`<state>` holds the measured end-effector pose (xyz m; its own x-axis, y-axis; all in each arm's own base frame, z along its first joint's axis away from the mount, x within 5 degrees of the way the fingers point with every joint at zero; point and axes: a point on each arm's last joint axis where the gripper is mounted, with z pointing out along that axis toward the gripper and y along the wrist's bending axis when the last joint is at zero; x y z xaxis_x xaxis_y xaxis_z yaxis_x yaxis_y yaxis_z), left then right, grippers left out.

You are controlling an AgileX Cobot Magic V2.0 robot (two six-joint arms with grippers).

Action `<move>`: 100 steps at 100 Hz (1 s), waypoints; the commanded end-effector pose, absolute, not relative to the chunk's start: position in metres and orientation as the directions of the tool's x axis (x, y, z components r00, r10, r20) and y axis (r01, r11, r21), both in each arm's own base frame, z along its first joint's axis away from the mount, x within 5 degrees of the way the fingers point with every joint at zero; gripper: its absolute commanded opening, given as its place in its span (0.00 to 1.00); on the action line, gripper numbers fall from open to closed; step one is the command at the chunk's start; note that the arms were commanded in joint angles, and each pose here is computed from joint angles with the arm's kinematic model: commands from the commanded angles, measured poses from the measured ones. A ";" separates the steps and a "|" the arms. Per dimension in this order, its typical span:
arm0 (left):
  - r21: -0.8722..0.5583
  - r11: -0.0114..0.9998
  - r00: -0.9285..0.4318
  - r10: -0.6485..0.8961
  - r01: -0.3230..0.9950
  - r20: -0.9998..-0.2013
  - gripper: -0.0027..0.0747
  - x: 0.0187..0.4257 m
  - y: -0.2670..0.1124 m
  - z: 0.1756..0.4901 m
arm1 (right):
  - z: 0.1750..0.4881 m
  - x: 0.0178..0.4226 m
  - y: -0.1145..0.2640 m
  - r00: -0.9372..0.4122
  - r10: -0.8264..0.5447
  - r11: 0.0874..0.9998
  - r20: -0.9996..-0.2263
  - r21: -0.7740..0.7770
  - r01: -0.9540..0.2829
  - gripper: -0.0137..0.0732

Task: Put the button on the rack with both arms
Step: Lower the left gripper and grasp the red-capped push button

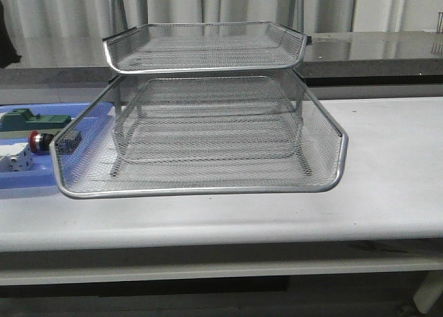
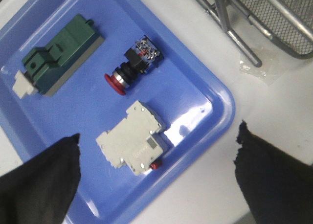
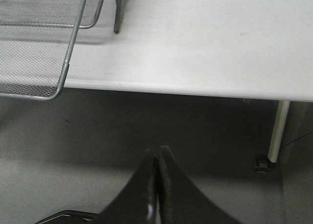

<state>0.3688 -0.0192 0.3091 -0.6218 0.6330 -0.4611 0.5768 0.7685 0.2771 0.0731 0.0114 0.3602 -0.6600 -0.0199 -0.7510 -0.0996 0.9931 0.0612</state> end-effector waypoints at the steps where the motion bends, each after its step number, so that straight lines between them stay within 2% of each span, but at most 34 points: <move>1: 0.329 0.741 -0.554 0.662 0.586 -0.505 0.82 0.389 -0.021 0.324 | 0.374 0.075 0.011 -0.597 -0.013 0.993 -0.802 0.060 -0.101 0.08; 14: 0.319 0.718 -0.554 0.687 0.619 -0.470 0.82 0.419 -0.022 0.308 | 0.374 0.075 0.011 -0.597 -0.013 0.993 -0.802 0.060 -0.101 0.08; 40: 0.328 0.695 -0.538 0.710 0.640 -0.454 0.82 0.463 -0.023 0.283 | 0.374 0.075 0.011 -0.597 -0.013 0.993 -0.802 0.060 -0.101 0.08; 100: 0.391 0.629 -0.512 0.776 0.672 -0.369 0.82 0.498 -0.018 0.235 | 0.374 0.075 0.011 -0.598 -0.013 0.993 -0.801 0.060 -0.101 0.08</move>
